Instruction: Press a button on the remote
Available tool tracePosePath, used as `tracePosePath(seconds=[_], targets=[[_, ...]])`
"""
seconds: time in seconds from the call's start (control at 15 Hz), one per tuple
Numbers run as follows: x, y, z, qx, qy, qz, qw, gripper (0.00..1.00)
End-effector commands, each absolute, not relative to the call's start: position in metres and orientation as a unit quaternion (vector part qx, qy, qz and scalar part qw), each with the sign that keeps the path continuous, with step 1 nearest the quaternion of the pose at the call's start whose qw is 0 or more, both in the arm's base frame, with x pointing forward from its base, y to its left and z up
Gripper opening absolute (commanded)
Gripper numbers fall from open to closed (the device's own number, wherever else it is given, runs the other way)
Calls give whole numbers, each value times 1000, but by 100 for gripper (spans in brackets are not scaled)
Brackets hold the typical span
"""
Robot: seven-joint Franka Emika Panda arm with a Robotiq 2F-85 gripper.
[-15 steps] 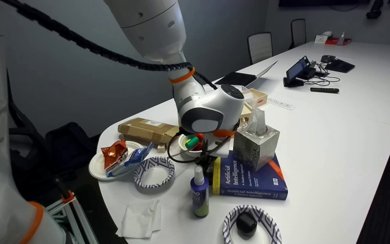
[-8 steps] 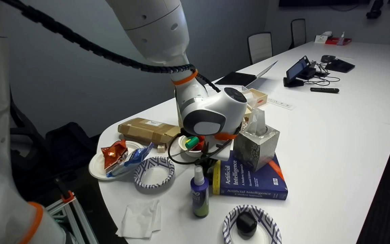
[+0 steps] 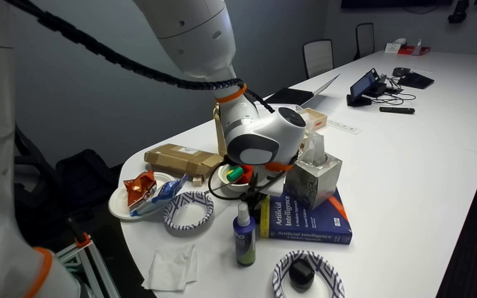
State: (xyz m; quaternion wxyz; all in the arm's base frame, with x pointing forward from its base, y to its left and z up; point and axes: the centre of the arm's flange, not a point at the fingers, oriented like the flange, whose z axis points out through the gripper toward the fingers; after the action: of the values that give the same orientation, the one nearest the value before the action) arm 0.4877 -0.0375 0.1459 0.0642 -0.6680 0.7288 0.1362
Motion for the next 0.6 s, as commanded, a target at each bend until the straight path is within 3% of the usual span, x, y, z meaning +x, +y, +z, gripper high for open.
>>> tracePosePath(seconds=[0.0, 0.53], targets=[[506, -49, 129, -669, 724, 144, 91, 0], [482, -62, 154, -647, 739, 151, 110, 0]])
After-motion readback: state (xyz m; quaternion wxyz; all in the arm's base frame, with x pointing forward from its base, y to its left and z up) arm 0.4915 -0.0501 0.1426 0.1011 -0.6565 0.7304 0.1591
